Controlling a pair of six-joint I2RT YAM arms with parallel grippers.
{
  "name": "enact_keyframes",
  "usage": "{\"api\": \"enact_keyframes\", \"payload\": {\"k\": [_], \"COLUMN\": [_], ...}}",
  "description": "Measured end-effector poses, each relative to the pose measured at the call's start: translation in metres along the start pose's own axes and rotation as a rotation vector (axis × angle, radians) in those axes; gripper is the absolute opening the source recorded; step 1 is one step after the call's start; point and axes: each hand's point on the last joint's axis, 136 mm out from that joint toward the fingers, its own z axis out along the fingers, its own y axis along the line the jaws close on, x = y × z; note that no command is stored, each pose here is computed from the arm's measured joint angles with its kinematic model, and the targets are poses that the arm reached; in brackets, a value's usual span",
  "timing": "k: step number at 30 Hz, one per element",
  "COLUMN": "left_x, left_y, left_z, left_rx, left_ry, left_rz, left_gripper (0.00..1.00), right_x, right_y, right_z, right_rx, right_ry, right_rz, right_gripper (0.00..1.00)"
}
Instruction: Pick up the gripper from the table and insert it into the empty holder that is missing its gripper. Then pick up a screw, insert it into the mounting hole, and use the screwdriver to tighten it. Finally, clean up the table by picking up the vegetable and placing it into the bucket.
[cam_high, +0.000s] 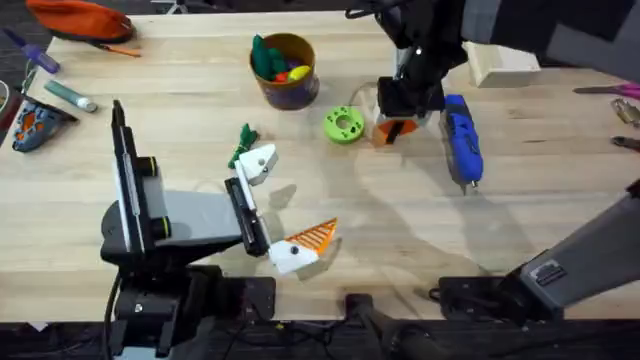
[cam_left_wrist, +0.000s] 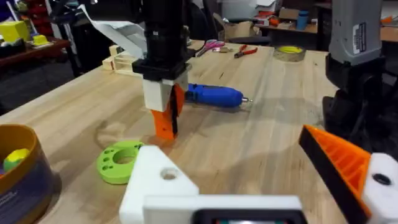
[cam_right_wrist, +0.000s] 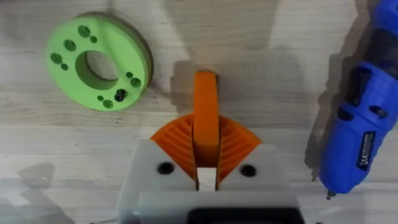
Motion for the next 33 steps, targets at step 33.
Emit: {"api": "enact_keyframes", "payload": {"k": [33], "left_x": [0.000], "left_y": [0.000], "left_z": [0.000], "left_rx": [0.000], "left_ry": [0.000], "left_rz": [0.000], "left_gripper": [0.985], "right_x": [0.051], "right_y": [0.040], "right_z": [-0.211], "right_rx": [-0.532], "right_ry": [-0.421], "right_rz": [-0.355], "right_gripper": [0.013]}}
